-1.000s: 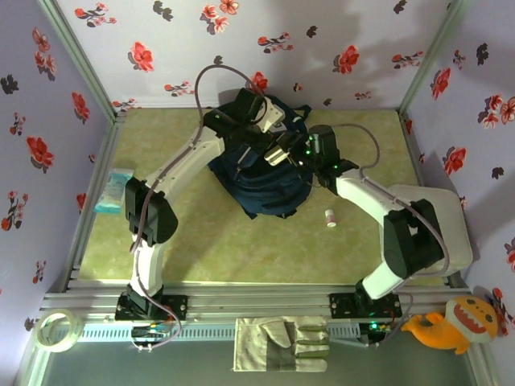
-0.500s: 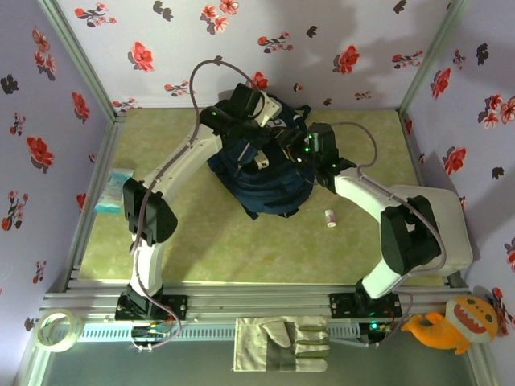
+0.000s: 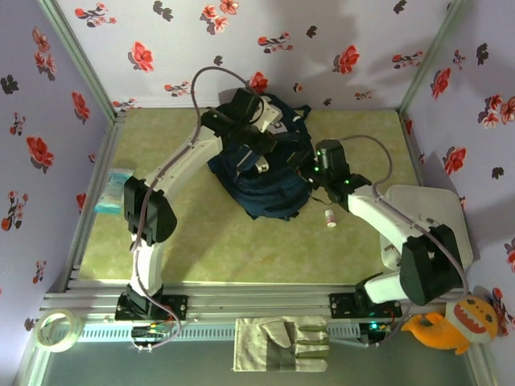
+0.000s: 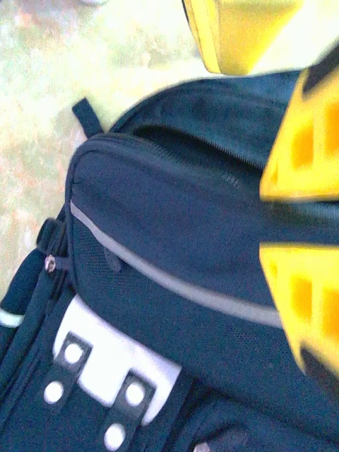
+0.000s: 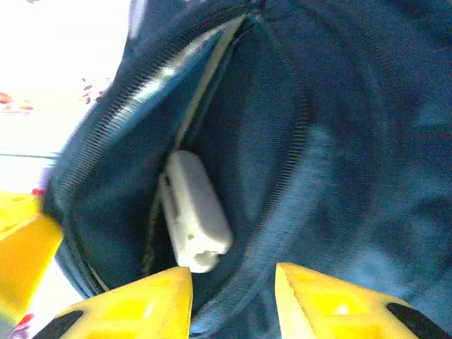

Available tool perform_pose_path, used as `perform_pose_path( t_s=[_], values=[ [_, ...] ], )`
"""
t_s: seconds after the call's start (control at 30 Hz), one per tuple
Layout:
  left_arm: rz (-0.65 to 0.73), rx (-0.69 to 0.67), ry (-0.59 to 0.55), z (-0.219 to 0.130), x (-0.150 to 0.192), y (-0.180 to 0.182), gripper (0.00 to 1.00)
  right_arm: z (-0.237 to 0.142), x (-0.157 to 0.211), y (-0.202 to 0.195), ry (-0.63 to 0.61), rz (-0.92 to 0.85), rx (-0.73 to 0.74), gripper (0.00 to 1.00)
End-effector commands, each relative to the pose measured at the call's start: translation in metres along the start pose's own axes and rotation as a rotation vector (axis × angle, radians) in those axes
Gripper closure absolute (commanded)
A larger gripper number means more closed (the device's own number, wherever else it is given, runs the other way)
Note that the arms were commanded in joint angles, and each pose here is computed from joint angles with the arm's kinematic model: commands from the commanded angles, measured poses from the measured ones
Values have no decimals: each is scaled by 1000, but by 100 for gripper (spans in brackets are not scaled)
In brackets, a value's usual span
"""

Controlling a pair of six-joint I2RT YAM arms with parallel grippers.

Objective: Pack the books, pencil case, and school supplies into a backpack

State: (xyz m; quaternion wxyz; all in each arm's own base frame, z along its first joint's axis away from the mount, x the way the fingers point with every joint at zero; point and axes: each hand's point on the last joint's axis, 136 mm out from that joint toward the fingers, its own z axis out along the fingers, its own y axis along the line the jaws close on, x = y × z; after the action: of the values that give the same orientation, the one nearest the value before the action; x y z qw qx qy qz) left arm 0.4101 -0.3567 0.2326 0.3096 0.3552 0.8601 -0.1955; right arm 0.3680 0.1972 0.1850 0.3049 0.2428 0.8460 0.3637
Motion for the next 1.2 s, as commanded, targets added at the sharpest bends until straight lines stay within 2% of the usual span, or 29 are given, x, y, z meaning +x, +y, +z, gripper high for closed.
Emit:
perform_pose_path(
  t_s=[0.0,0.07,0.13,0.2,0.33,0.47,0.57,0.77,0.9,1.03,1.07,1.13,1.17],
  values=[
    [-45,83,-59,-12,-10,-11,53,-21,-15,-37,-100,-34,152,62],
    [-104,77,-71,-17,-6,-5,33,-31,-19,-45,-134,-41,185,60],
    [-161,67,-94,-24,-1,6,23,-36,-20,-48,-147,-54,202,58],
    [-238,47,-127,-31,5,22,18,-35,-20,-46,-139,-69,197,56],
    [-500,2,-143,-35,42,67,18,-19,-6,-38,-48,-103,164,49],
    [-756,1,-123,-24,90,100,27,8,14,-28,80,-145,136,45],
    [-844,50,-92,-9,109,103,37,26,22,-25,132,-161,137,46],
    [-900,97,-51,19,116,106,56,50,20,-26,147,-183,155,49],
    [-918,111,-33,31,119,108,63,62,19,-30,147,-192,177,52],
    [-930,134,-33,36,119,108,74,73,13,-33,144,-206,195,60],
    [-935,146,-39,36,118,108,79,76,12,-34,145,-210,202,62],
    [-942,151,-49,34,116,107,96,82,7,-36,140,-223,211,67],
    [-950,150,-56,31,115,106,100,85,4,-37,136,-236,217,68]
  ],
)
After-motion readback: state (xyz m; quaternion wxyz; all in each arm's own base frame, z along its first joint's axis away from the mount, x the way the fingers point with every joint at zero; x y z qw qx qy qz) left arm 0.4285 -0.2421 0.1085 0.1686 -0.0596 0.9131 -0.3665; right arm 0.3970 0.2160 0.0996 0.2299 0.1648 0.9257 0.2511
